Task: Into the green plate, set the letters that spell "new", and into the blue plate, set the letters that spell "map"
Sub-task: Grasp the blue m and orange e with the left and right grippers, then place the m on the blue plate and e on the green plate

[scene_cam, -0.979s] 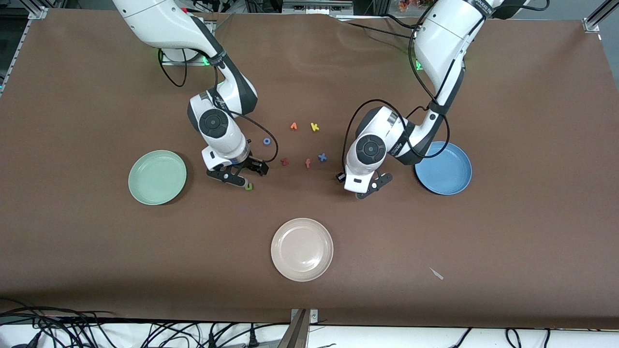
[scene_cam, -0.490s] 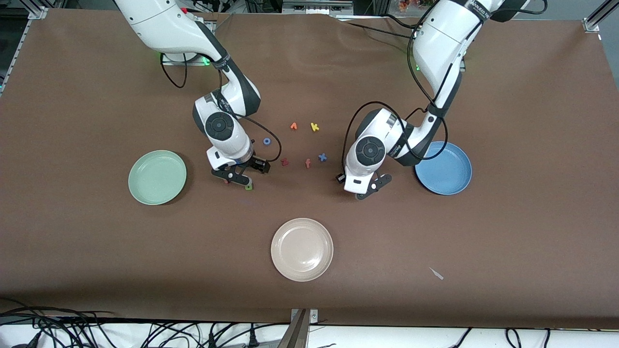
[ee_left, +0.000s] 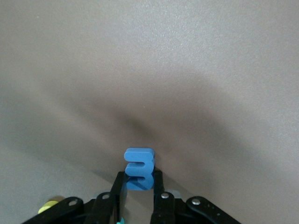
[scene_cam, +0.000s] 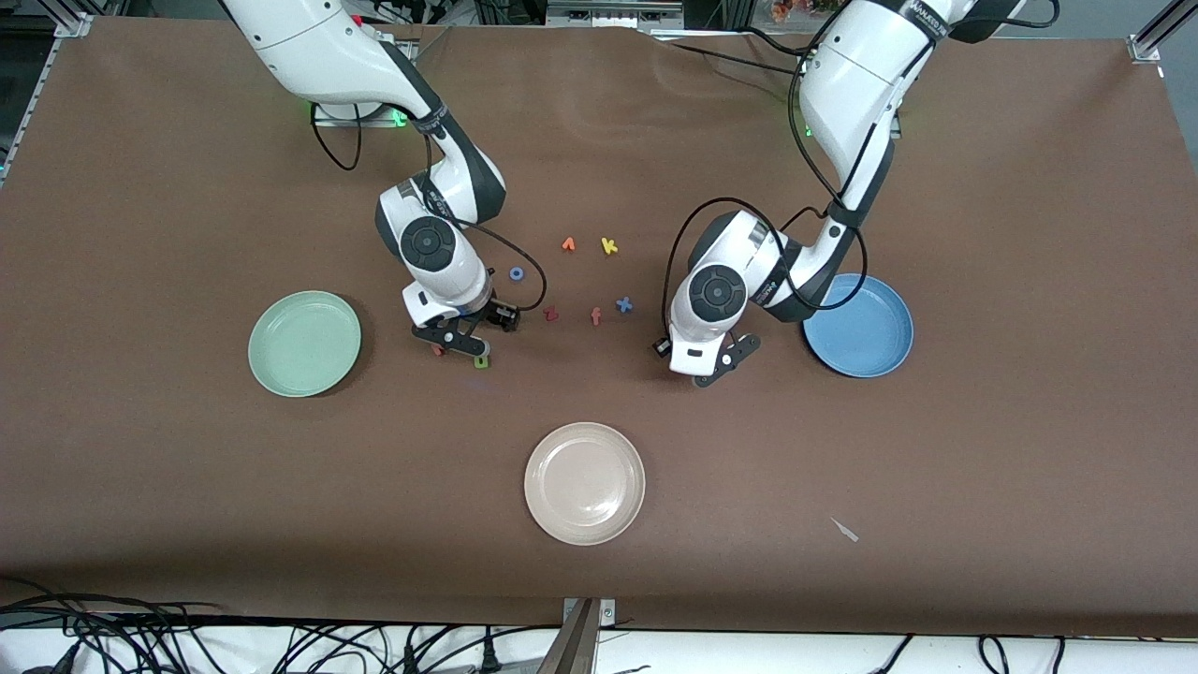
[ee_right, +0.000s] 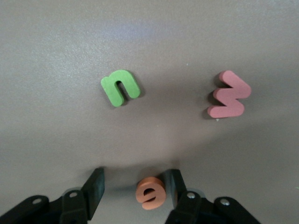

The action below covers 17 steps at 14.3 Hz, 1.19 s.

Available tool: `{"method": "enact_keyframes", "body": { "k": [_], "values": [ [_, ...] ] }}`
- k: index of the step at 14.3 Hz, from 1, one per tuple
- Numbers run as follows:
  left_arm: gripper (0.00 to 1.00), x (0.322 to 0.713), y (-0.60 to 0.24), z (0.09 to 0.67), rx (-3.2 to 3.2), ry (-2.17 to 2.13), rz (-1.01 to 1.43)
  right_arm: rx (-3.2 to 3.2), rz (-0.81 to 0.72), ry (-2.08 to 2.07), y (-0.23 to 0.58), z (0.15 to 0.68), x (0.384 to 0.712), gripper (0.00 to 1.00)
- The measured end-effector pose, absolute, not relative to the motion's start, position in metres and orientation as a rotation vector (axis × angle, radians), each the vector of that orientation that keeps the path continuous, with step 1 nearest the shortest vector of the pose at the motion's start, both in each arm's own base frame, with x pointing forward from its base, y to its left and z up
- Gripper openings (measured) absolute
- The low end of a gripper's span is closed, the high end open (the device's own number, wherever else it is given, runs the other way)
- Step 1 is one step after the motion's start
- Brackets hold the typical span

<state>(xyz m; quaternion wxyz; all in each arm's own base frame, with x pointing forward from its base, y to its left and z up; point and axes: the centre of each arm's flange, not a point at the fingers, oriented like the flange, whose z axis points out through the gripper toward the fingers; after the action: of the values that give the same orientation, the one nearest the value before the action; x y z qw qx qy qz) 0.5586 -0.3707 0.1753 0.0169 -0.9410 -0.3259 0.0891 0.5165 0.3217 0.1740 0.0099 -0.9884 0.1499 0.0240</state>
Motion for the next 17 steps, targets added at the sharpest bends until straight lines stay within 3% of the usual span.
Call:
{"method": "enact_keyframes", "body": {
  "k": [5,10,17],
  "values": [
    [0.27,0.572,-0.359,0.202,-2.917,-1.000,0.272,-3.092,0.086,0.464,0.322,0.175,0.515,0.52],
    [0.27,0.590,-0.293,0.263,-2.898,-0.788,0.391,-3.095,0.091,0.448,0.322,0.176,0.515,0.30],
    [0.27,0.580,-0.219,0.235,-2.727,-0.508,0.413,-3.109,0.117,0.421,0.323,0.185,0.522,0.28]
  ]
}}
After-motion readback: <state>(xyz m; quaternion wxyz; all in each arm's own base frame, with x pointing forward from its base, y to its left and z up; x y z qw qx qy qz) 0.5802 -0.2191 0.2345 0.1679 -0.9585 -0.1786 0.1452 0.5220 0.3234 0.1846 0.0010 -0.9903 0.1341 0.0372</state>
